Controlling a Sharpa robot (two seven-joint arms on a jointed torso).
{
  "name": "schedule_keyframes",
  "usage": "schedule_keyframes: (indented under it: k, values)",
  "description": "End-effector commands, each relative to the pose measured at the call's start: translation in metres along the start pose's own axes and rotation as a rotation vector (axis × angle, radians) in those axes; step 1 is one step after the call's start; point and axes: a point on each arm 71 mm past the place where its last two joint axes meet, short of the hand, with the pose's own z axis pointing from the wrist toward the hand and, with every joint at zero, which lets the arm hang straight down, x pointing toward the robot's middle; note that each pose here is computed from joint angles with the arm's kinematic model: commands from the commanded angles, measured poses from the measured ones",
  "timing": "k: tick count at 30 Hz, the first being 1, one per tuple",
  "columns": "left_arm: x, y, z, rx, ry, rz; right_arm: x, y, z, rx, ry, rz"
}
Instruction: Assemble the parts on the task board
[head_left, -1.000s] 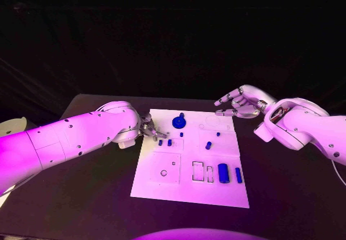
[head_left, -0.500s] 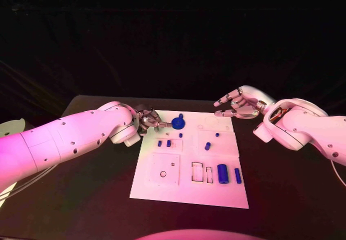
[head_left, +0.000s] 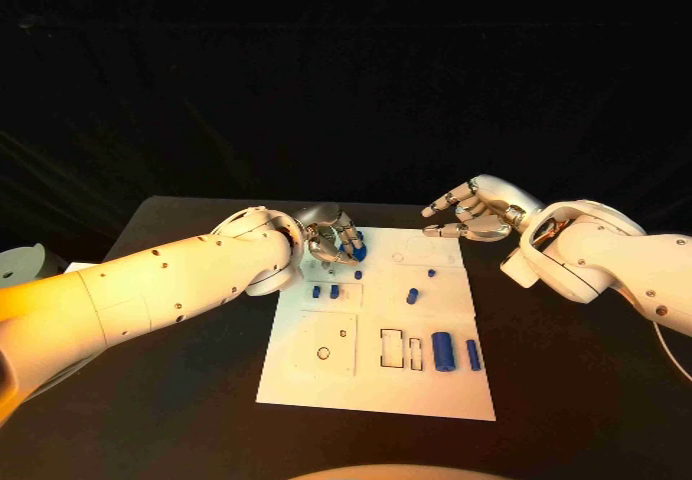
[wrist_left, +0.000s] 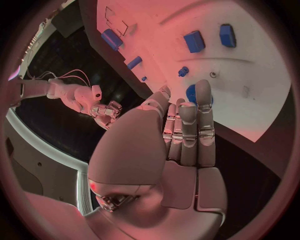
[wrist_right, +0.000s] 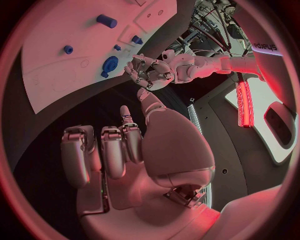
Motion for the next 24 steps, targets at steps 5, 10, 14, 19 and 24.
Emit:
schedule_keyframes:
  k: [5, 10, 14, 19, 24]
  values:
    - [0.0157, -0.009, 0.0108, 0.067, 0.064, 0.234, 0.002, 0.001, 0.001, -0.01, 0.012, -0.001]
    - [0.0214, -0.0086, 0.0156, 0.026, 0.094, 0.277, 0.003, 0.002, 0.001, -0.011, 0.014, 0.0]
    - [0.0237, -0.0083, 0.0175, 0.003, 0.11, 0.296, 0.003, 0.002, 0.001, -0.011, 0.014, 0.0]
    - [0.026, -0.0086, 0.0198, -0.011, 0.128, 0.307, 0.003, 0.002, 0.001, -0.013, 0.014, 0.0]
    - [0.0273, -0.0075, 0.0222, -0.02, 0.132, 0.31, 0.003, 0.003, 0.002, -0.014, 0.015, 0.0]
